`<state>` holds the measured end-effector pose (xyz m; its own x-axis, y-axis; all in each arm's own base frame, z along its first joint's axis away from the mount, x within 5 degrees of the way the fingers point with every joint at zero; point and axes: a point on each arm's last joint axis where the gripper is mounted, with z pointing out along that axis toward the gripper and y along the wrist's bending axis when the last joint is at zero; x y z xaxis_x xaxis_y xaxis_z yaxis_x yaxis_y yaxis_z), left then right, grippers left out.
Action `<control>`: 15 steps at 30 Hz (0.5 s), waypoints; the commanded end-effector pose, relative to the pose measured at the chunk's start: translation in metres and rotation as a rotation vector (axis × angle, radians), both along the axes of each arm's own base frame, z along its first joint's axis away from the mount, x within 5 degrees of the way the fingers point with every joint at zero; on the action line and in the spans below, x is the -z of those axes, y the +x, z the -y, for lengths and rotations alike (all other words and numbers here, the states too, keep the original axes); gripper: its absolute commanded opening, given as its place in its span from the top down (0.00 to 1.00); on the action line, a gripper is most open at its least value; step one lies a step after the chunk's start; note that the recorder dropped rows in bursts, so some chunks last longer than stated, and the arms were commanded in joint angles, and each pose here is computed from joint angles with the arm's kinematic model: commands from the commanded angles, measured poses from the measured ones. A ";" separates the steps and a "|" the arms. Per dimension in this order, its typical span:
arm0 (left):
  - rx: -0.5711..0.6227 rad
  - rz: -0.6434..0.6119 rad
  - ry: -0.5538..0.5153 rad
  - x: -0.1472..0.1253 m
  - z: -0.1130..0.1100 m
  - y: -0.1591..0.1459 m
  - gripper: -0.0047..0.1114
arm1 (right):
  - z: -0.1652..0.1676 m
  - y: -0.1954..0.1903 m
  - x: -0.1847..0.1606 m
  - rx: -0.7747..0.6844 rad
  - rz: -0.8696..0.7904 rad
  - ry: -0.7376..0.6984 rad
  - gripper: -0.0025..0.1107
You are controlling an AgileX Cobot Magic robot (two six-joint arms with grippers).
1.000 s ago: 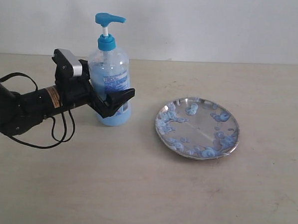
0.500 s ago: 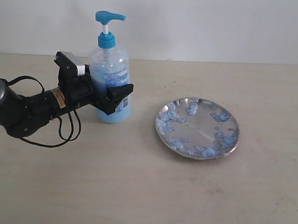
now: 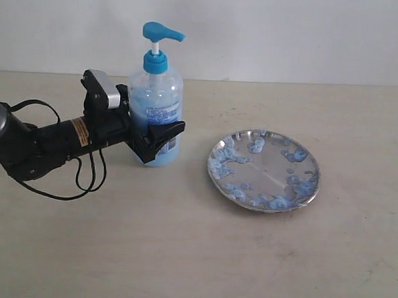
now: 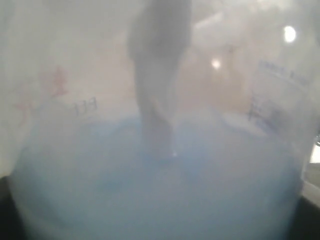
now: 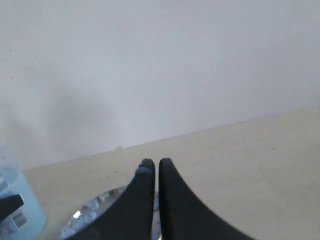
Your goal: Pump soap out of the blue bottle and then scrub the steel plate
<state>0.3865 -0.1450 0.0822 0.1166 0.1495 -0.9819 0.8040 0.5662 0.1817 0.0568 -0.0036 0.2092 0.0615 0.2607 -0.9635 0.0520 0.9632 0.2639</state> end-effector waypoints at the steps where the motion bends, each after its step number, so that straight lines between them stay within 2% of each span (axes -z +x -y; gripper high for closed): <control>1: 0.025 0.042 0.195 -0.003 0.015 -0.004 0.92 | 0.002 -0.003 -0.017 0.014 0.187 0.030 0.98; 3: 0.046 0.068 0.228 -0.004 0.024 -0.007 0.92 | 0.004 -0.002 -0.028 0.032 0.294 0.023 0.98; 5: 0.055 0.080 0.236 -0.004 0.029 -0.009 0.92 | 0.005 0.006 -0.032 0.047 0.319 0.021 0.98; 9: 0.041 0.074 0.229 -0.005 0.030 -0.009 0.92 | 0.007 0.048 -0.028 0.033 0.109 0.043 0.98; 13: 0.027 0.070 0.222 -0.005 0.029 -0.008 0.92 | -0.009 0.120 -0.053 -0.187 0.042 -0.035 0.98; 15: 0.027 0.072 0.220 -0.005 0.030 -0.008 0.92 | -0.023 0.166 -0.061 -0.390 0.003 -0.027 0.98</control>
<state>0.3784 -0.1742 0.0917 0.2166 0.3095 -0.9259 0.7997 0.4878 0.3501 0.1725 0.0008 0.2585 0.0422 0.2593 -0.9649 -0.0865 0.9630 0.2551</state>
